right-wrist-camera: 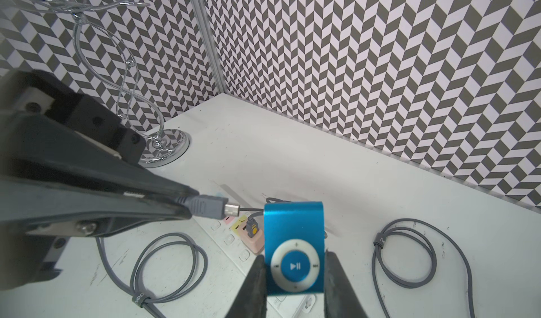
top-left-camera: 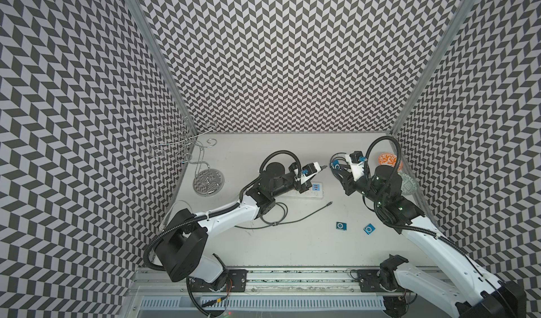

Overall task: Charge mp3
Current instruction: Insert the charging cable into the MP3 player.

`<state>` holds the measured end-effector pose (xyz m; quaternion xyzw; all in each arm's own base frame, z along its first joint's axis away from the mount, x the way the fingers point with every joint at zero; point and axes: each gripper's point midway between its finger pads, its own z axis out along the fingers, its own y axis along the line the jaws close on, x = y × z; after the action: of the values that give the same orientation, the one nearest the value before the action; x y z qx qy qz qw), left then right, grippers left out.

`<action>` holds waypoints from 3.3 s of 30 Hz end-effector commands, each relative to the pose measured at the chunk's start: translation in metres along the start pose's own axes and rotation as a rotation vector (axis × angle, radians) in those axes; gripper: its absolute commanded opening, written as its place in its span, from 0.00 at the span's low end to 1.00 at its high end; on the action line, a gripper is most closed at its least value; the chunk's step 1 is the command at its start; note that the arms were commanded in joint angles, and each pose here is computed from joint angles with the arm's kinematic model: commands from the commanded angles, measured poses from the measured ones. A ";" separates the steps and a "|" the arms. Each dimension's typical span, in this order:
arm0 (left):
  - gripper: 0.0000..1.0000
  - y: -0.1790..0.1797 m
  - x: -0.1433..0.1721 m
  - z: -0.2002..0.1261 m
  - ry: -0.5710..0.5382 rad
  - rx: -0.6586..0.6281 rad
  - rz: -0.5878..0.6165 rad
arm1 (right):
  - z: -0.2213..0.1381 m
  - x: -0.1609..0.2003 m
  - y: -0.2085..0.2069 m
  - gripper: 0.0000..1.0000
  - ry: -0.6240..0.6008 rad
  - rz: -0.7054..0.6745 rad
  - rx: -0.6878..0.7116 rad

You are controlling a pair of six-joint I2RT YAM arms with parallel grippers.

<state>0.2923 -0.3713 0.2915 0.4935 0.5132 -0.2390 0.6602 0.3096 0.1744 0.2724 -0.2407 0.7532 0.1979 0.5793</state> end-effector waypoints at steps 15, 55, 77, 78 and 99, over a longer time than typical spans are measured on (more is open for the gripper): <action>0.00 -0.002 -0.019 0.003 -0.063 -0.017 0.004 | -0.001 -0.023 0.013 0.12 -0.074 -0.023 -0.039; 0.00 0.004 -0.016 0.026 -0.026 -0.142 0.089 | 0.002 -0.024 0.029 0.11 -0.040 -0.045 -0.088; 0.00 0.017 -0.014 0.042 -0.071 -0.083 0.102 | 0.011 -0.018 0.072 0.08 -0.028 -0.114 -0.176; 0.00 0.019 -0.013 0.041 -0.072 -0.076 0.100 | 0.011 -0.015 0.071 0.08 -0.017 -0.136 -0.173; 0.13 0.083 0.004 0.046 -0.043 -0.168 0.030 | 0.065 -0.043 0.035 0.11 0.000 -0.034 0.042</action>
<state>0.3697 -0.3806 0.2973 0.4628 0.5215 -0.1922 0.6905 0.3680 0.1940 0.2825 -0.1773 0.7823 0.0928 0.5899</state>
